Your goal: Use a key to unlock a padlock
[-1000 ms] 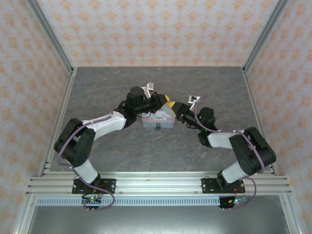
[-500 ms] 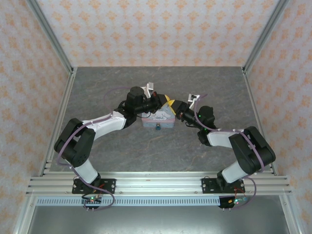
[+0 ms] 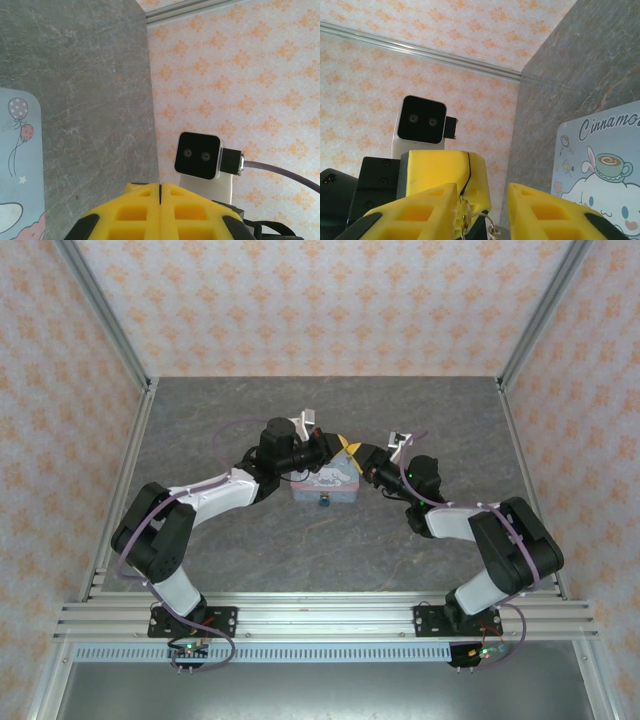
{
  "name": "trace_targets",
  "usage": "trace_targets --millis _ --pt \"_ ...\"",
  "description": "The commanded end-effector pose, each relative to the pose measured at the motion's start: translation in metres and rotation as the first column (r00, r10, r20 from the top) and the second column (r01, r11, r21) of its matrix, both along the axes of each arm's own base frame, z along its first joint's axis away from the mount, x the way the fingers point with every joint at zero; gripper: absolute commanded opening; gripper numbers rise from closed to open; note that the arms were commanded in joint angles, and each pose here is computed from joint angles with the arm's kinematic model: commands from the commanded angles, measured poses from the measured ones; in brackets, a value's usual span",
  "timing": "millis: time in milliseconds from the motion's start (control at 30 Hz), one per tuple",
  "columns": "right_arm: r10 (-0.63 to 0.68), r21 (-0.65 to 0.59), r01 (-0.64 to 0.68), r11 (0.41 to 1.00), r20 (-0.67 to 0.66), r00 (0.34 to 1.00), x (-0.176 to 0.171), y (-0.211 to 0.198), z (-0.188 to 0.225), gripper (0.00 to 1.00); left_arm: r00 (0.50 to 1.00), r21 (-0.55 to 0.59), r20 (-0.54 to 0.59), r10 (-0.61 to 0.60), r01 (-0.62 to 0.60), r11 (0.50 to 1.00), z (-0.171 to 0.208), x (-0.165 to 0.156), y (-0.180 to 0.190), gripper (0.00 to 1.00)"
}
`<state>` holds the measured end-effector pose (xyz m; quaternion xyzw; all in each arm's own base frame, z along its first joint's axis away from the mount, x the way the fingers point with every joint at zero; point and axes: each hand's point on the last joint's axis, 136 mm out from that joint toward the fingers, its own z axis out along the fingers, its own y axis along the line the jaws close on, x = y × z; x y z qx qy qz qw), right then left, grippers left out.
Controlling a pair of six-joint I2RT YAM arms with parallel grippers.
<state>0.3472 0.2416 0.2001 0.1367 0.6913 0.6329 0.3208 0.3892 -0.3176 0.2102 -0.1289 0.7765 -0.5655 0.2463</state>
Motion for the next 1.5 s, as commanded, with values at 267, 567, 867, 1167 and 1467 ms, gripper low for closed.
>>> trace_targets --millis 267,567,867,1167,1467 --pt "0.039 0.019 -0.04 0.999 0.056 0.998 -0.002 0.005 0.014 0.25 0.999 -0.033 0.045 0.007 -0.005 0.999 0.017 0.005 -0.004 0.0" --pt "0.066 0.031 -0.068 0.997 0.068 0.996 -0.006 0.01 0.019 0.25 0.999 -0.031 0.041 0.01 -0.008 0.999 0.015 0.005 -0.004 0.0" --pt "0.067 0.027 -0.069 0.997 0.063 0.996 -0.008 0.011 0.016 0.16 0.999 -0.031 0.041 0.011 -0.009 0.999 0.015 0.004 -0.004 0.0" --pt "0.042 0.02 -0.043 0.999 0.056 0.998 -0.006 0.007 0.013 0.0 0.999 -0.03 0.043 0.016 -0.015 0.999 0.016 0.003 -0.002 0.0" --pt "-0.003 0.011 0.003 1.0 0.03 1.0 -0.003 -0.002 0.004 0.0 0.998 -0.026 0.051 0.039 -0.038 0.999 0.016 0.0 0.005 0.0"
